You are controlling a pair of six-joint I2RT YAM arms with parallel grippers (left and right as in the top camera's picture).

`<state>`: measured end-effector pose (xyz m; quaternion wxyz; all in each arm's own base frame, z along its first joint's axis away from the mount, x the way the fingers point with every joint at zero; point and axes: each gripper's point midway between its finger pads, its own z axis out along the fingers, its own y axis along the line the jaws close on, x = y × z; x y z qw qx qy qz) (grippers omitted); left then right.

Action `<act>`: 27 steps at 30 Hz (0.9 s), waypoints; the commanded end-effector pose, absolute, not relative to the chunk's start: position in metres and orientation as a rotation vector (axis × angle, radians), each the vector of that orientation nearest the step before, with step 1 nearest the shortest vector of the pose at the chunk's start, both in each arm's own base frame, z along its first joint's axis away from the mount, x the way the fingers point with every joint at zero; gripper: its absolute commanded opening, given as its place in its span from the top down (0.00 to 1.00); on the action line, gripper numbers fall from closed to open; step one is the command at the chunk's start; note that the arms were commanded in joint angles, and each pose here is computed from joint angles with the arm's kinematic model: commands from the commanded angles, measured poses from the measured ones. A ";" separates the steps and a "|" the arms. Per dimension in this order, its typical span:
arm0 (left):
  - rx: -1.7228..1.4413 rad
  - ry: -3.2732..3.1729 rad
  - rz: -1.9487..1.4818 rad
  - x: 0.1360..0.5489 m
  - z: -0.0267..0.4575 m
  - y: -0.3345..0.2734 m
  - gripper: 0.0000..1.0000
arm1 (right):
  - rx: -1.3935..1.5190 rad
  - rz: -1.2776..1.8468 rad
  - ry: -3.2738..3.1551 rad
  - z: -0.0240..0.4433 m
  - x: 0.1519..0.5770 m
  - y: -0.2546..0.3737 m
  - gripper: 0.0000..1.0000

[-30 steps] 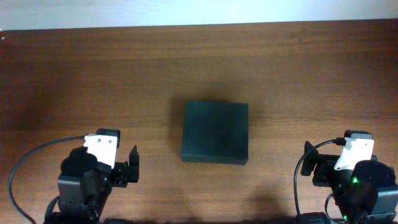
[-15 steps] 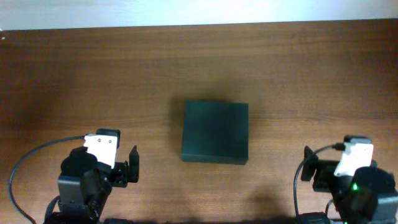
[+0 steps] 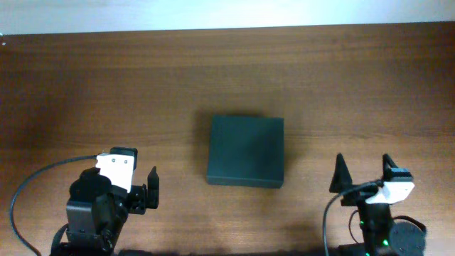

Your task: Pack container

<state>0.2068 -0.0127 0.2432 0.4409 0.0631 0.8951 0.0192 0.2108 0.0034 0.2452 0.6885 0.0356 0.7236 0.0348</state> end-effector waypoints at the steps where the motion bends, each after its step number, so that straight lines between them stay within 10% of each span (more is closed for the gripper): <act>1: 0.176 2.221 0.059 0.207 0.242 -0.013 0.01 | 0.145 0.020 1.559 0.220 0.231 -0.009 0.01; 27: 0.176 2.221 0.059 0.207 0.242 -0.013 0.01 | 0.120 0.027 1.689 0.155 0.242 -0.003 0.01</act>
